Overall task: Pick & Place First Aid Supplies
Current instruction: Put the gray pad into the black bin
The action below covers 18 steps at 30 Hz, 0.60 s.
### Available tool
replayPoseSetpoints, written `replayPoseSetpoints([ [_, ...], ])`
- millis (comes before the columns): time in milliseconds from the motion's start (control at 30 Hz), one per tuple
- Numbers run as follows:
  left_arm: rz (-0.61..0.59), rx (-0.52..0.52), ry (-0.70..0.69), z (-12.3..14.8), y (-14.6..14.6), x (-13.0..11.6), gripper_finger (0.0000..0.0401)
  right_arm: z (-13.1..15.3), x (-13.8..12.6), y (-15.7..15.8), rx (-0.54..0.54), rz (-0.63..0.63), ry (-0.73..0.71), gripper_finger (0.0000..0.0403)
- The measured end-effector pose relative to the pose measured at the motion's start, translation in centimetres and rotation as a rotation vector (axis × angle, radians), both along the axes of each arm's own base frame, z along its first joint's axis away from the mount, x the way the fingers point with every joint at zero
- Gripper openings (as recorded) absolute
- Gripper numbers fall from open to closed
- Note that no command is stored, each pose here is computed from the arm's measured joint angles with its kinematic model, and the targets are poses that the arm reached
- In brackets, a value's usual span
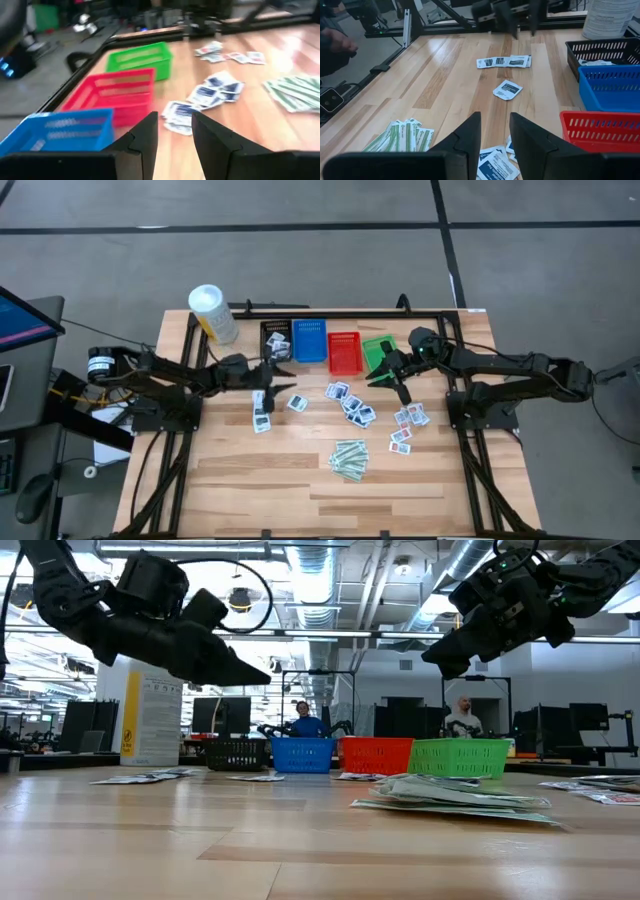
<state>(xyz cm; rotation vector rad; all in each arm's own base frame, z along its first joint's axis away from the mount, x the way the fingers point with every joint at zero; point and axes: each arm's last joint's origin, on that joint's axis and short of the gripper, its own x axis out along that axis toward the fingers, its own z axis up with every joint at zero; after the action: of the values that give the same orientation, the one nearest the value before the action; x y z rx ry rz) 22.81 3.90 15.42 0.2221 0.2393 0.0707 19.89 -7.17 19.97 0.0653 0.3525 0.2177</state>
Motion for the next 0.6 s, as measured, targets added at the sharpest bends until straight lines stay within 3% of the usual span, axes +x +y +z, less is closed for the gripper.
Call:
replayPoseSetpoints([
  [267, -0.048, -0.04, 0.015, -0.4, -1.9, 0.4, 0.0118, 0.0, 0.0, 0.0, 0.0, 0.0, 0.0, 0.0098],
  [600, -0.009, -0.035, 0.169, -4.1, -2.4, 1.9, 0.0118, 0.0, 0.0, 0.0, 0.0, 0.0, -0.001, 0.0098],
])
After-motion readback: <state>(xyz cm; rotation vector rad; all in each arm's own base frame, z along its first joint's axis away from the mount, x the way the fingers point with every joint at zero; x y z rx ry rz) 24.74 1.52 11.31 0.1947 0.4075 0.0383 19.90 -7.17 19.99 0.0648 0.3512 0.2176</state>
